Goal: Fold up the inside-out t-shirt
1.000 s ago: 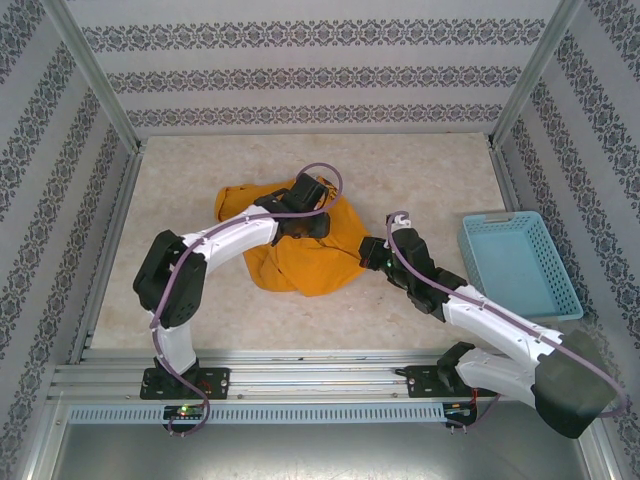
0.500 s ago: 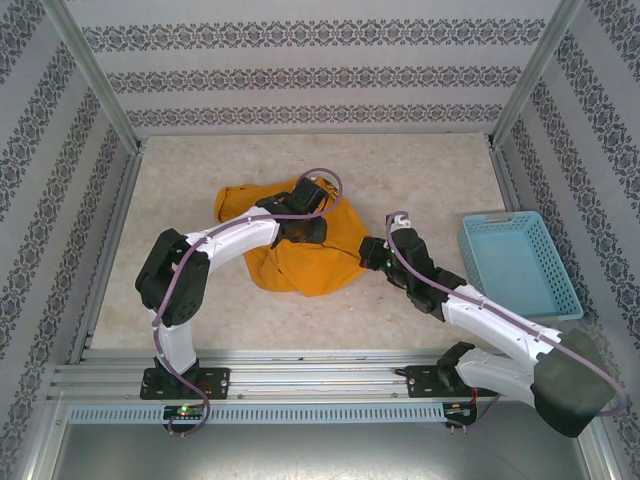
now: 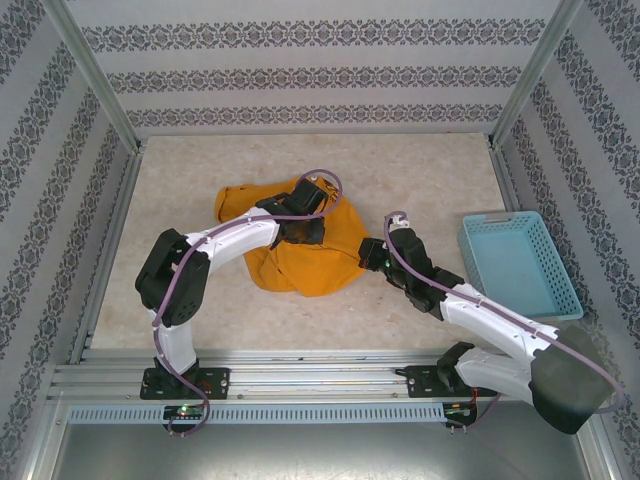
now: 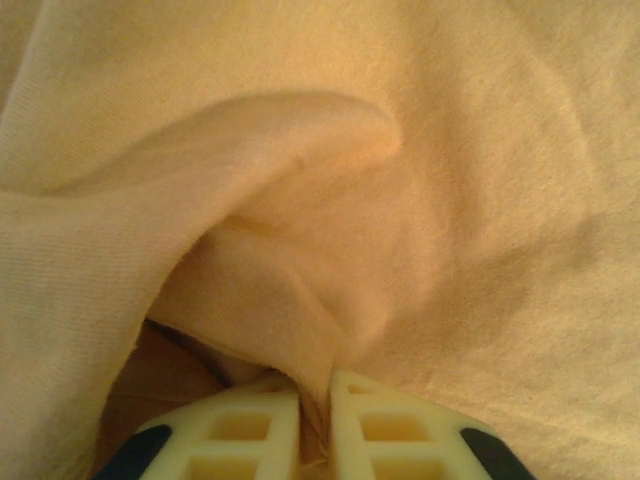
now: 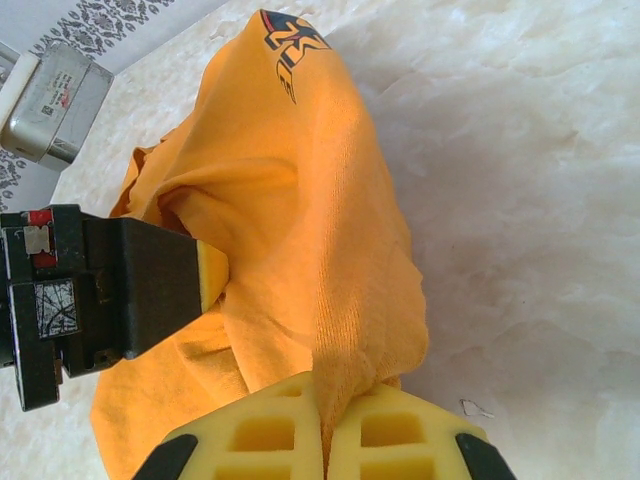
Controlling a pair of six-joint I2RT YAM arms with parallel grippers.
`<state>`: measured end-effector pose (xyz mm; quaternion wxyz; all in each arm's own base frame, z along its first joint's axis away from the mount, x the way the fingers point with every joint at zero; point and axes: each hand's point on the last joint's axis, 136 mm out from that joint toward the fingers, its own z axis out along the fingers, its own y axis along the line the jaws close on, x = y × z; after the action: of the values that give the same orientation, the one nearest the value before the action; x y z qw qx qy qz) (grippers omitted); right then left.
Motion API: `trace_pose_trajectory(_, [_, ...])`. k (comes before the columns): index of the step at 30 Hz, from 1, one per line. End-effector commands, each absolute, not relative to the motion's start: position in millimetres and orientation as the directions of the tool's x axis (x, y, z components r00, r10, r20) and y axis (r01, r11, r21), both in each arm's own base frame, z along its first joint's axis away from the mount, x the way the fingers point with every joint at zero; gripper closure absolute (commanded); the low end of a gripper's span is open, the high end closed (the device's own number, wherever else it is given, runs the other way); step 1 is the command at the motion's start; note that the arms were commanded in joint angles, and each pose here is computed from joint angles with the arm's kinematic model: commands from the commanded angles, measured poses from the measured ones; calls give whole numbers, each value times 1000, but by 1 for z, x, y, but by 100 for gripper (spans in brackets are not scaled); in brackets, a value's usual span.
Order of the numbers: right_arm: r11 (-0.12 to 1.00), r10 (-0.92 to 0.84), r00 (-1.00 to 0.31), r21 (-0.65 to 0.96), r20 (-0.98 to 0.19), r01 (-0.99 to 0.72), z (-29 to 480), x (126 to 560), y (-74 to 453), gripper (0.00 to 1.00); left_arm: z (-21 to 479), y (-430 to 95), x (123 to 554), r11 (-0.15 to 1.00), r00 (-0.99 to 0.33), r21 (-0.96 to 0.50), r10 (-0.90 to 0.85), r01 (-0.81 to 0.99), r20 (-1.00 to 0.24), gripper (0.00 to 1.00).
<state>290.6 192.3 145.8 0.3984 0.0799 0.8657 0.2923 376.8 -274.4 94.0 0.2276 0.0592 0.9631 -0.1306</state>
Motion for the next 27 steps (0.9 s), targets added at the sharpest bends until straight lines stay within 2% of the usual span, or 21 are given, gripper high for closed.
trace_pose_trajectory(1, [837, 389, -647, 545, -656, -50, 149, 297, 179, 100, 112, -269, 376, 960, -876, -210, 63, 184, -479, 93])
trace_pose_trajectory(7, [848, 444, -665, 521, -601, 96, 124, 302, 151, 100, 143, -253, 362, 962, -855, -218, 28, 164, -518, 97])
trace_pose_trajectory(19, [849, 393, -734, 525, -555, 58, 102, 308, 175, 100, 151, -254, 335, 933, -870, -306, 14, 188, -493, 97])
trace_pose_trajectory(27, [861, 421, -727, 491, -543, 131, 97, 312, 154, 100, 174, -247, 316, 912, -853, -331, 37, 242, -521, 97])
